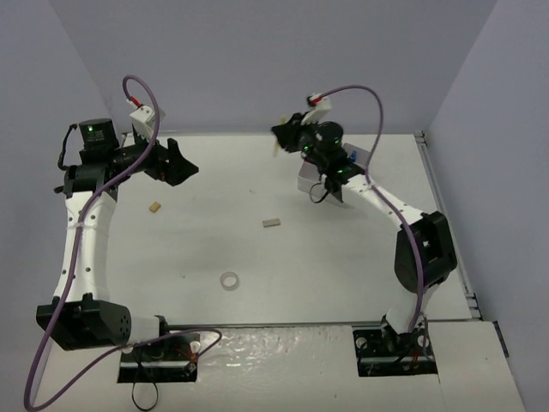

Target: Sort the stationery into containers

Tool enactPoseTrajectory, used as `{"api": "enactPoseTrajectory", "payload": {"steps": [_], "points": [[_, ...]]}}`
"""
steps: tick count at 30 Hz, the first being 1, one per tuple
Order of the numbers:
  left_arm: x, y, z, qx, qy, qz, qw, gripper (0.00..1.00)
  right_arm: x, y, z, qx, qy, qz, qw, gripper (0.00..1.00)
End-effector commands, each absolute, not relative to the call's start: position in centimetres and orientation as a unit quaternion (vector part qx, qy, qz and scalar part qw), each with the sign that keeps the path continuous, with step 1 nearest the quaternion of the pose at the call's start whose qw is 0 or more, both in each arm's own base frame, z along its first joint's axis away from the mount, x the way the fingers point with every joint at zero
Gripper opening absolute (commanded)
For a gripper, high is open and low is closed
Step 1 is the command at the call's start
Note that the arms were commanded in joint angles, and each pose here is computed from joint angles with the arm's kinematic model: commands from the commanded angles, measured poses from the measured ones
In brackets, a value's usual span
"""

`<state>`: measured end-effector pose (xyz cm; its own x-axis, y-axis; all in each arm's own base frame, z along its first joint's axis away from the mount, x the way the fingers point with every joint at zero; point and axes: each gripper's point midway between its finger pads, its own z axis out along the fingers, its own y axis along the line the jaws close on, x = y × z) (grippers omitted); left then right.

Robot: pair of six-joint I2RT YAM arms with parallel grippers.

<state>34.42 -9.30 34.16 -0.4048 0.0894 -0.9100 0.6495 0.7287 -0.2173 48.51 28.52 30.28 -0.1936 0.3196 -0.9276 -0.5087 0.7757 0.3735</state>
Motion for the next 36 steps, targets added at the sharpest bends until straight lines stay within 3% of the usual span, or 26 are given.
{"api": "enactPoseTrajectory", "payload": {"steps": [1, 5, 8, 22, 30, 36], "points": [[35.4, -7.3, 34.7, 0.236, 0.798, -0.227, 0.506, 0.97, 49.5, 15.4, 35.4, 0.004, 0.654, 0.142, 0.743, 0.0], [35.5, -6.6, 33.6, 0.233, 0.808, -0.216, 0.496, 0.97, 51.4, 8.4, 30.8, 0.03, 0.691, 0.056, 0.72, 0.0], [35.8, -5.4, 32.3, 0.23, 0.819, -0.188, 0.491, 0.97, 52.2, 6.9, 27.7, 0.028, 0.716, 0.034, 0.696, 0.0], [36.4, 0.5, 26.8, 0.177, 0.876, -0.102, 0.437, 0.97, 52.4, 7.1, 20.5, 0.026, 0.746, 0.042, 0.664, 0.0], [36.7, 1.6, 26.1, 0.163, 0.882, -0.094, 0.433, 0.97, 53.2, 7.5, 19.0, 0.009, 0.734, 0.041, 0.678, 0.0], [36.4, 2.3, 25.8, 0.16, 0.885, -0.088, 0.428, 0.97, 54.5, 7.9, 22.0, -0.004, 0.711, 0.042, 0.702, 0.0]]}}
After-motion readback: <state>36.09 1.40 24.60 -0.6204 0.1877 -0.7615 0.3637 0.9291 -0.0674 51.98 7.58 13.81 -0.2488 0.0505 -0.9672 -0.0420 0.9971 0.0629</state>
